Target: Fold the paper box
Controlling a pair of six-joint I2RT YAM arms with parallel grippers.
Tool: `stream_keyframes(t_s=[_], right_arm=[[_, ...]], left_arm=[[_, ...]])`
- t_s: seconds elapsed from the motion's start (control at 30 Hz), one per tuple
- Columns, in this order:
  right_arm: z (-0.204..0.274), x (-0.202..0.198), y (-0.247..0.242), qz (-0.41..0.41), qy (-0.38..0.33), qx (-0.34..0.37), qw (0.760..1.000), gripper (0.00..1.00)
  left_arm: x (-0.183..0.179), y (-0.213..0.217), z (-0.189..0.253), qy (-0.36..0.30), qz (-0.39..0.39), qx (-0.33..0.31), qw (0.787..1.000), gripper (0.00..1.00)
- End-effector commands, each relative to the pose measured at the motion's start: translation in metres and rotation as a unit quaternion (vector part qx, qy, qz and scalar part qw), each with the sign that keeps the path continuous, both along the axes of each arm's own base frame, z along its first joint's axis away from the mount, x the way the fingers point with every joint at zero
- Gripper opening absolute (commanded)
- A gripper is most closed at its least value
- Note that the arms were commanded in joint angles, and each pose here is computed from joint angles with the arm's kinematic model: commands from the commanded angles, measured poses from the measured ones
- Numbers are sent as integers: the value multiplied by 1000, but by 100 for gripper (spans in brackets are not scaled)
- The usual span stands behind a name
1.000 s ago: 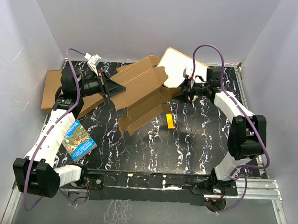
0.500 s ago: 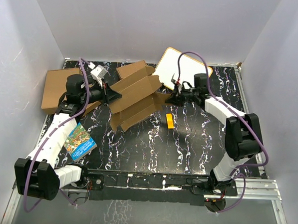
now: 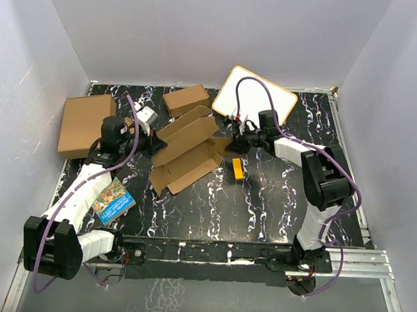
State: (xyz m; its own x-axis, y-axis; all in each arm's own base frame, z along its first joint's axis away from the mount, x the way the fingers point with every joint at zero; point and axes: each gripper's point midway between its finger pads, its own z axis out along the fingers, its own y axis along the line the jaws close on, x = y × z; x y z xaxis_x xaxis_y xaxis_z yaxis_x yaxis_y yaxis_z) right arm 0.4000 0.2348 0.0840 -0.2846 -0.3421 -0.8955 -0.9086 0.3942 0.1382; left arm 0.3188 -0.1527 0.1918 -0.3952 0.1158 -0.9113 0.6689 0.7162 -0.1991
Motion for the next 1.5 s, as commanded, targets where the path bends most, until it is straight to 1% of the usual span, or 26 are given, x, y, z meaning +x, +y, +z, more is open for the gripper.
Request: stream_keyframes(t_s=[0.0, 0.13, 0.23, 0.37, 0.47, 0.5, 0.63, 0.7, 0.77, 0.9, 1.03, 1.07, 1.13, 1.17, 1.23, 1.3, 1.37, 1.4, 1.43, 1.47], right_arm=[[20, 3, 8, 17, -47, 25, 998, 9], [20, -11, 10, 37, -49, 39, 997, 10], [14, -23, 10, 55, -34, 44, 997, 11], [9, -38, 11, 74, -23, 46, 996, 12], [10, -48, 12, 85, -23, 50, 995, 15], [11, -51, 13, 90, -25, 51, 994, 19], [12, -58, 15, 105, -29, 56, 992, 27], [14, -59, 16, 110, -31, 59, 992, 30], [18, -58, 17, 114, -34, 63, 991, 36], [26, -61, 19, 135, -41, 70, 988, 55], [37, -58, 11, 156, -58, 70, 984, 70], [39, -54, 3, 156, -62, 68, 983, 73], [43, -50, -9, 166, -80, 56, 981, 76], [46, -48, -16, 167, -86, 48, 981, 76], [68, -39, -30, 160, -115, 42, 979, 77], [80, -28, -42, 143, -125, 43, 981, 77], [88, -4, -49, 95, -131, 30, 986, 75], [92, 8, -51, 66, -127, 30, 989, 73], [94, 19, -52, 37, -124, 35, 991, 68], [96, 29, -53, 8, -120, 42, 992, 60]], left_arm=[[-2, 2, -7, -15, -8, 14, 1000, 0], [-9, -3, -13, -19, -29, 21, 999, 0], [-14, -6, -17, -18, -41, 26, 999, 0], [-17, -6, -20, -19, -40, 27, 999, 0], [-17, -5, -21, -20, -37, 27, 999, 0], [-17, -5, -21, -20, -38, 26, 999, 0], [-19, -6, -23, -21, -42, 25, 999, 0], [-21, -7, -23, -23, -45, 23, 998, 0], [-23, -8, -23, -27, -50, 21, 998, 0], [-26, -9, -21, -35, -57, 19, 998, 0], [-28, -10, -18, -44, -61, 17, 997, 0], [-29, -10, -18, -47, -63, 17, 997, 0], [-30, -11, -17, -50, -66, 16, 996, 0], [-31, -11, -17, -51, -68, 15, 996, 0], [-32, -12, -16, -54, -72, 13, 996, 0], [-32, -13, -16, -55, -75, 12, 996, 0], [-33, -14, -15, -56, -78, 10, 995, 0], [-33, -15, -15, -56, -80, 9, 995, 0], [-34, -15, -14, -58, -82, 7, 995, 0], [-35, -16, -13, -59, -84, 6, 995, 0]])
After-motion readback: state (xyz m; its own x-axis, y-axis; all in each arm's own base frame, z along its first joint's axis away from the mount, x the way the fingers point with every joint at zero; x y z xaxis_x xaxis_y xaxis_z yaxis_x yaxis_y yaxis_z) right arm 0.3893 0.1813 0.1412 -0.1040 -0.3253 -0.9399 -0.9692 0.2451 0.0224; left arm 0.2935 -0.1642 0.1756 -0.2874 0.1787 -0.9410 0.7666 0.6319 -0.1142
